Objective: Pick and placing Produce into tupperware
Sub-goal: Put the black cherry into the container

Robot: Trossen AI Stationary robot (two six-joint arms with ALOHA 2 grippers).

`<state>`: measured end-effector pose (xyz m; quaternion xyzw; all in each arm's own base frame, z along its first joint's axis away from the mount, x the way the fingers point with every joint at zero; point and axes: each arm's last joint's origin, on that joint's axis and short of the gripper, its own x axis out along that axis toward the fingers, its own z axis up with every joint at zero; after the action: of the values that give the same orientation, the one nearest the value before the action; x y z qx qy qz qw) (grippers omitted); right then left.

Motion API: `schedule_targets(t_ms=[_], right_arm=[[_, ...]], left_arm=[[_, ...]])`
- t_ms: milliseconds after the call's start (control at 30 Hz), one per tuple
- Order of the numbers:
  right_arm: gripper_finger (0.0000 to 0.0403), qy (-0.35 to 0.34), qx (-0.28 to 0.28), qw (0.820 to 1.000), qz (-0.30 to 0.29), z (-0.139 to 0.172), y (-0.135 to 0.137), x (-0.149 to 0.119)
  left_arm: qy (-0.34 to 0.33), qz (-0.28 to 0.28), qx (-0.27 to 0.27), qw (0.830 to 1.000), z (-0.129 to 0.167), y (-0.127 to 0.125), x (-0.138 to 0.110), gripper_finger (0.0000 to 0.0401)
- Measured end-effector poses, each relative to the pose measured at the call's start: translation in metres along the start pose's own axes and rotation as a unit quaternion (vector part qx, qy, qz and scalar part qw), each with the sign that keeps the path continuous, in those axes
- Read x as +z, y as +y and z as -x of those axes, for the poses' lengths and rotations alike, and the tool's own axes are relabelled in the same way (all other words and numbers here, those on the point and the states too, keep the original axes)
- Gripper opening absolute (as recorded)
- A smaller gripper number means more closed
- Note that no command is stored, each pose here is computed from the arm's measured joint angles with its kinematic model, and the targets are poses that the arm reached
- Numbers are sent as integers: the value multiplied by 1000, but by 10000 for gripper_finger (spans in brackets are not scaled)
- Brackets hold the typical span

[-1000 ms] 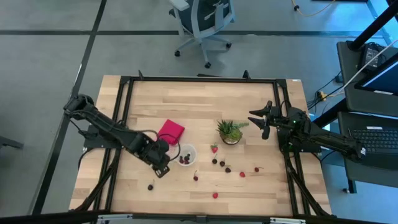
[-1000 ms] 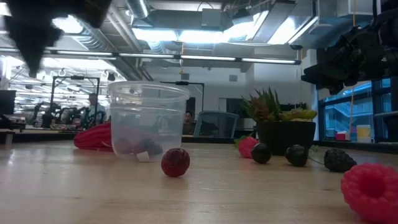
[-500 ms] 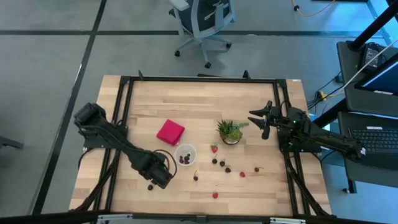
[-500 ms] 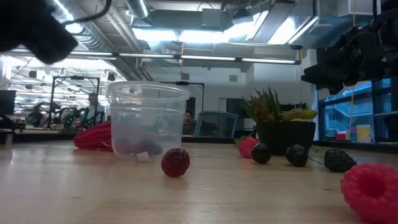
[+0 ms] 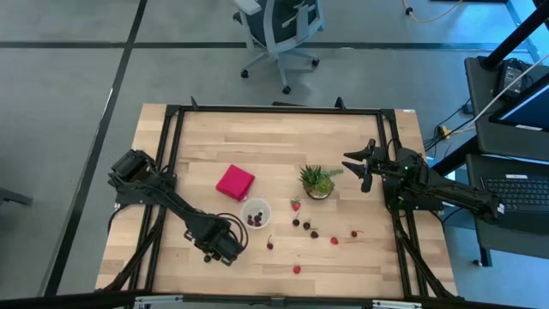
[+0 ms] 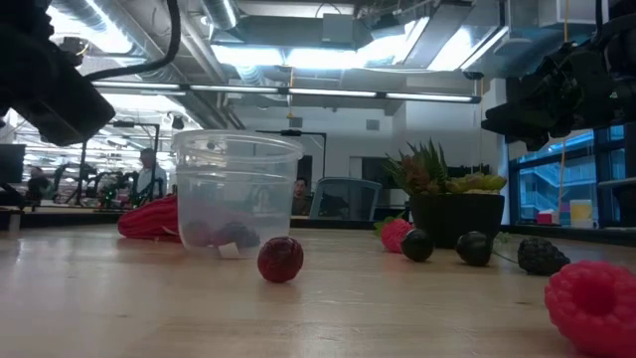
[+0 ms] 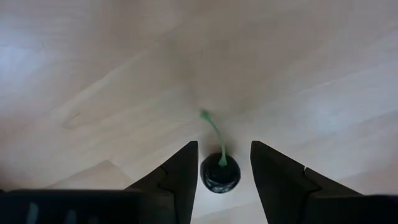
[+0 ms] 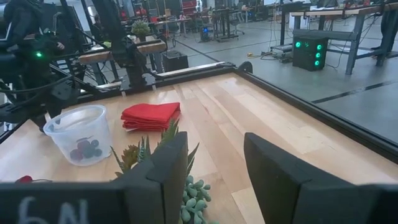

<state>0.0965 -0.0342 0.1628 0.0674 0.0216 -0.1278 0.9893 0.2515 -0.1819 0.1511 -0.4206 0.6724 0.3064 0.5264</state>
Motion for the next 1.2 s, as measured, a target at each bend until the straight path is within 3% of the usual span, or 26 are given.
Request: schedule_targets(t_ms=[200, 467, 867, 1033, 1200], right_arm=[[161, 0, 0, 1000, -1, 0, 0, 0], [161, 0, 0, 1000, -1, 0, 0, 0], [161, 0, 0, 1000, 0, 0, 0, 0], [161, 0, 0, 1000, 1, 0, 0, 0], [161, 0, 0, 1000, 9, 0, 0, 0]], left_arm=[[3, 12, 10, 1000, -8, 7, 2, 140], [23, 2, -24, 999, -17, 6, 4, 137], [41, 3, -13, 999, -21, 12, 5, 48], [37, -49, -13, 998, -21, 12, 6, 6], [38, -116, -20, 992, -18, 11, 12, 4]])
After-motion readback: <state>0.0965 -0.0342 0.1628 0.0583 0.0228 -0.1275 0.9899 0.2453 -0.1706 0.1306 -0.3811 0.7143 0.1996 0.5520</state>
